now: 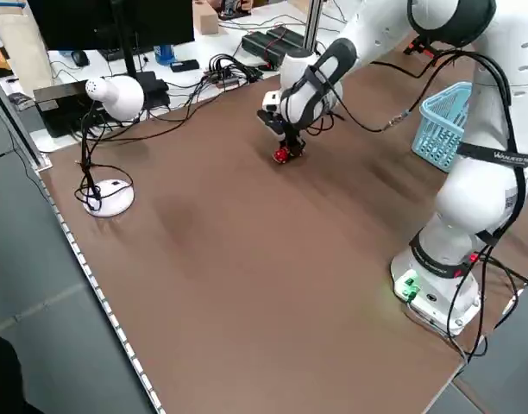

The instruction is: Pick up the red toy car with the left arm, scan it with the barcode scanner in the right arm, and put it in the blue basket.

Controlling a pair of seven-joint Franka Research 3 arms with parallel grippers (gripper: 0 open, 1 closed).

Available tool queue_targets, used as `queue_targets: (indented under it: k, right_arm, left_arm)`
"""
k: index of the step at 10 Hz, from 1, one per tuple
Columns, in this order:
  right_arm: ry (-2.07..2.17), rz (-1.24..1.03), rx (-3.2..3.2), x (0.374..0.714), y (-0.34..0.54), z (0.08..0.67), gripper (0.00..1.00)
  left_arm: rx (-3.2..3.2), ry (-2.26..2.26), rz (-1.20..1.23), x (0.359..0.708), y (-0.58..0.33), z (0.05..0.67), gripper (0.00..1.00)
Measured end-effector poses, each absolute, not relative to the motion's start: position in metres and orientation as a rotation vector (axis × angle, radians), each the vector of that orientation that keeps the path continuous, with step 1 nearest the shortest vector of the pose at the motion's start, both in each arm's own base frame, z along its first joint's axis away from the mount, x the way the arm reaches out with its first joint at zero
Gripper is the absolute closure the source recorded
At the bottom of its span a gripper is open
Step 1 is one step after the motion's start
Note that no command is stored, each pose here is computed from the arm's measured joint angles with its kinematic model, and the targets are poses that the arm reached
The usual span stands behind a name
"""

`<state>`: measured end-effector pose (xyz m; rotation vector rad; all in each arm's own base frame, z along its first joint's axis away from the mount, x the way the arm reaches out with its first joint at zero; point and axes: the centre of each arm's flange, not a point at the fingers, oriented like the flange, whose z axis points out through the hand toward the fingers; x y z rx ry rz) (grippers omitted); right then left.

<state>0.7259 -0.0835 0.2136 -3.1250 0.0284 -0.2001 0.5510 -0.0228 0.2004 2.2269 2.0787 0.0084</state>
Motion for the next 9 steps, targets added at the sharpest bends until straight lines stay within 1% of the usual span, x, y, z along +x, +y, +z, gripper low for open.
queue_targets:
  k: [3, 5, 7, 9]
  right_arm:
    - [0.015, -0.117, -3.120, 0.723, -0.077, 0.214, 0.63]
    - [-0.037, 0.051, -3.093, 0.717, -0.049, 0.222, 0.63]
    - [-0.047, 0.142, -2.954, 0.711, 0.002, 0.249, 0.63]
    - [-0.037, 0.200, -2.808, 0.703, 0.040, 0.277, 0.63]
  left_arm:
    - [2.270, 2.012, -0.060, 0.574, -0.059, 0.251, 0.56]
    - [2.285, 1.965, -0.078, 0.594, -0.091, 0.289, 0.56]
    - [2.350, 1.916, -0.045, 0.604, -0.131, 0.320, 0.56]
    - [2.381, 1.885, -0.014, 0.603, -0.185, 0.351, 0.56]
